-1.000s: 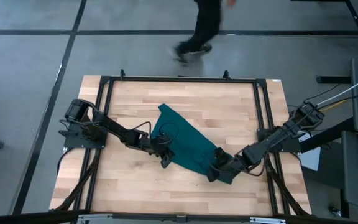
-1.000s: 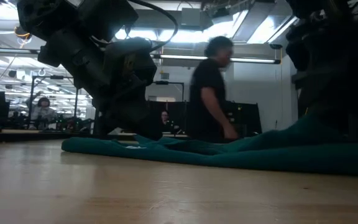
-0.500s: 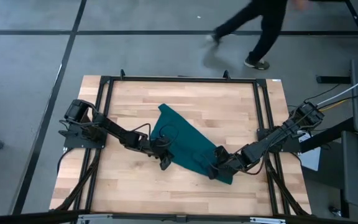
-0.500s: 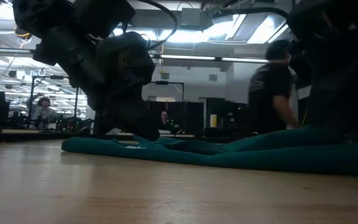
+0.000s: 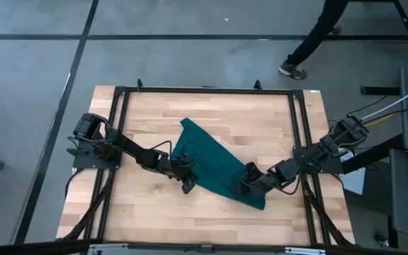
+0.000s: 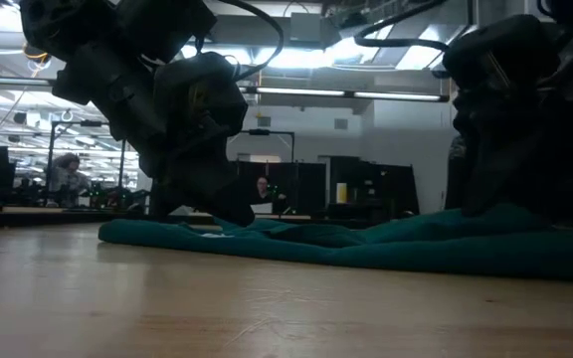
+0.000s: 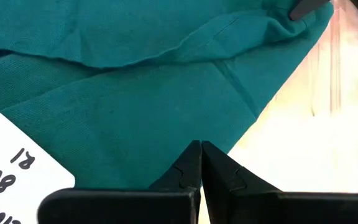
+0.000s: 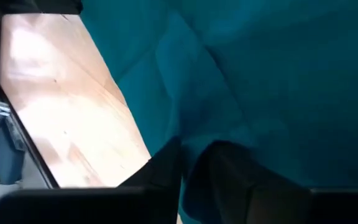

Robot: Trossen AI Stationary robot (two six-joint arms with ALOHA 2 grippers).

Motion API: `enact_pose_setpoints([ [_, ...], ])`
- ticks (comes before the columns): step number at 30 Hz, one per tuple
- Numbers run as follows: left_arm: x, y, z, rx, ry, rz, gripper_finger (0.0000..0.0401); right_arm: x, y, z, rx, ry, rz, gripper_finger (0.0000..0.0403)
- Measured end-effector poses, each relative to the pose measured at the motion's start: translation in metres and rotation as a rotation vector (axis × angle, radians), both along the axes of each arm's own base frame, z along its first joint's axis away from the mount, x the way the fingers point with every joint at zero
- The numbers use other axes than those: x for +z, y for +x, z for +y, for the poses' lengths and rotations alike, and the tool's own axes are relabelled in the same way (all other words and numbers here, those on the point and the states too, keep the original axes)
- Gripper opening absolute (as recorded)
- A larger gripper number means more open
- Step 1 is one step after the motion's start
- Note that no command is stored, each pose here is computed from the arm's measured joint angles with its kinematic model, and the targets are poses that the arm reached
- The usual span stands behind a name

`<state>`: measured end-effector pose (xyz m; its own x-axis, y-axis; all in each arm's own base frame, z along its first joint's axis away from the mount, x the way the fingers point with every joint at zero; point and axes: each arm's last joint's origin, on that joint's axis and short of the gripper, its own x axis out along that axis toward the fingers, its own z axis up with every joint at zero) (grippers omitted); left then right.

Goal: Fold microfiber towels
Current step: Fold the green towel

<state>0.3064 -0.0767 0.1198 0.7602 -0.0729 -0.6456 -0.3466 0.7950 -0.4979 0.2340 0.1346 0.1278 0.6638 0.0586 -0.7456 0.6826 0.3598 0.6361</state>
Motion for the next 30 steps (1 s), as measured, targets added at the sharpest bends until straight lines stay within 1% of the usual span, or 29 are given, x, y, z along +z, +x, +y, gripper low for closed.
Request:
enact_pose_setpoints([
  [4, 0.0, 0.0, 0.0, 0.001, -0.001, 0.002, 0.0002, -0.001, -0.001, -0.001, -0.002, -0.014, -0.006, 0.0054],
  [7, -0.001, -0.001, 0.0, 0.006, 0.004, 0.017, 0.0002, 0.005, -0.001, -0.002, 0.012, -0.043, -0.037, 0.0015],
  [12, -0.002, -0.002, 0.001, 0.025, 0.014, 0.026, 0.0002, 0.022, -0.007, -0.02, -0.042, -0.141, -0.038, 0.0006],
  [15, -0.002, -0.002, 0.003, 0.07, 0.031, 0.021, 0.0001, 0.037, -0.01, -0.04, -0.062, -0.199, -0.037, 0.0004],
  [19, -0.002, -0.001, 0.01, 0.167, 0.035, 0.014, 0.0002, 0.054, -0.02, -0.074, -0.114, -0.309, 0.01, 0.0003],
  [26, -0.016, -0.014, 0.027, 0.291, -0.046, 0.016, 0.0002, 0.072, -0.045, -0.137, -0.152, -0.465, 0.177, 0.0002],
  [30, -0.02, -0.019, 0.027, 0.321, -0.103, -0.012, 0.0002, 0.082, -0.064, -0.17, -0.221, -0.526, 0.255, 0.0001],
])
